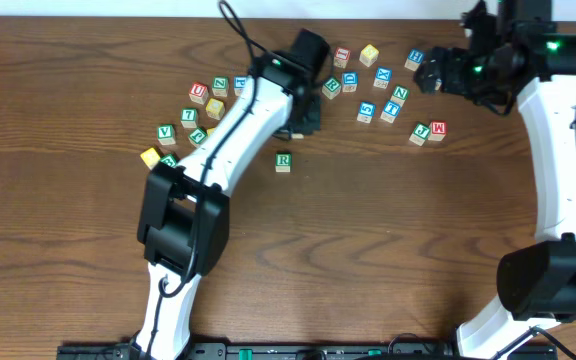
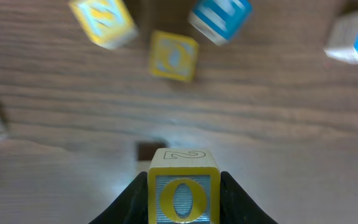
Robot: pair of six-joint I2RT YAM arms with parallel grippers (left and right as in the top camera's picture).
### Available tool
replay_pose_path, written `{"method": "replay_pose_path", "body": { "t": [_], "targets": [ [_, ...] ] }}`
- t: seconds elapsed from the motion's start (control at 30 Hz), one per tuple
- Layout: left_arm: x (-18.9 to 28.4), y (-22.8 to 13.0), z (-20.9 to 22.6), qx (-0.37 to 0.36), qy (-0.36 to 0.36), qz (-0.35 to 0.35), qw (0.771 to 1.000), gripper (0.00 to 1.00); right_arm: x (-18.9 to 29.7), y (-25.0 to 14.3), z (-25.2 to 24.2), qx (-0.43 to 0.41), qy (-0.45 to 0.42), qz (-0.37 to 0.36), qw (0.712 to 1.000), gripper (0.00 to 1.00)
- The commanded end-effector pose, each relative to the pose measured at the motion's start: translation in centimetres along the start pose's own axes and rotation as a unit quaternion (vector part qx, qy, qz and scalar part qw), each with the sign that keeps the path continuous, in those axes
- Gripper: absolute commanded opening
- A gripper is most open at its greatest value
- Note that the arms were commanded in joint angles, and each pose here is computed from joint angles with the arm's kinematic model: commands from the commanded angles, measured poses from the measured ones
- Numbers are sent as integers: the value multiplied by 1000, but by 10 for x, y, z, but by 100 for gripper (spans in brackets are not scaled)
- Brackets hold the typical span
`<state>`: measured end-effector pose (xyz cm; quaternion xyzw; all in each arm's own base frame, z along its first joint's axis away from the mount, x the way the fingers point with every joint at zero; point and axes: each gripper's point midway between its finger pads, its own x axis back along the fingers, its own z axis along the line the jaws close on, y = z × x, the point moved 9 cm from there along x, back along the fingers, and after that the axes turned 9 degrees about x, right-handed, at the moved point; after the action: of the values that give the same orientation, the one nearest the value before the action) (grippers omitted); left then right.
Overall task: Spell out ROBOT
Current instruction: 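Place the yellow O block to the right of the R block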
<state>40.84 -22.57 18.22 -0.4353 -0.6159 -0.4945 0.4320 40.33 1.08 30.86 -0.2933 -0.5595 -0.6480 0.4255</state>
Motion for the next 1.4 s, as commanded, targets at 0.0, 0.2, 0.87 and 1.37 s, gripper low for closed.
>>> {"method": "replay_pose_path", "body": {
  "t": [0.0,0.2,0.87,1.37],
  "targets": [
    [-4,-17,-8,3,3,19,1000,30,9,1,-21,-39,-17,-8,999,99],
    [-18,-35,-12,10,13,36,999,30,13,-1,-35,-55,-25,-6,998,99],
    [-66,-55,5,7,47,17,999,30,13,-2,-35,-54,-25,-2,998,99],
    [-66,-54,7,24,58,12,998,30,13,-4,-34,-56,-25,5,998,99]
  ]
}}
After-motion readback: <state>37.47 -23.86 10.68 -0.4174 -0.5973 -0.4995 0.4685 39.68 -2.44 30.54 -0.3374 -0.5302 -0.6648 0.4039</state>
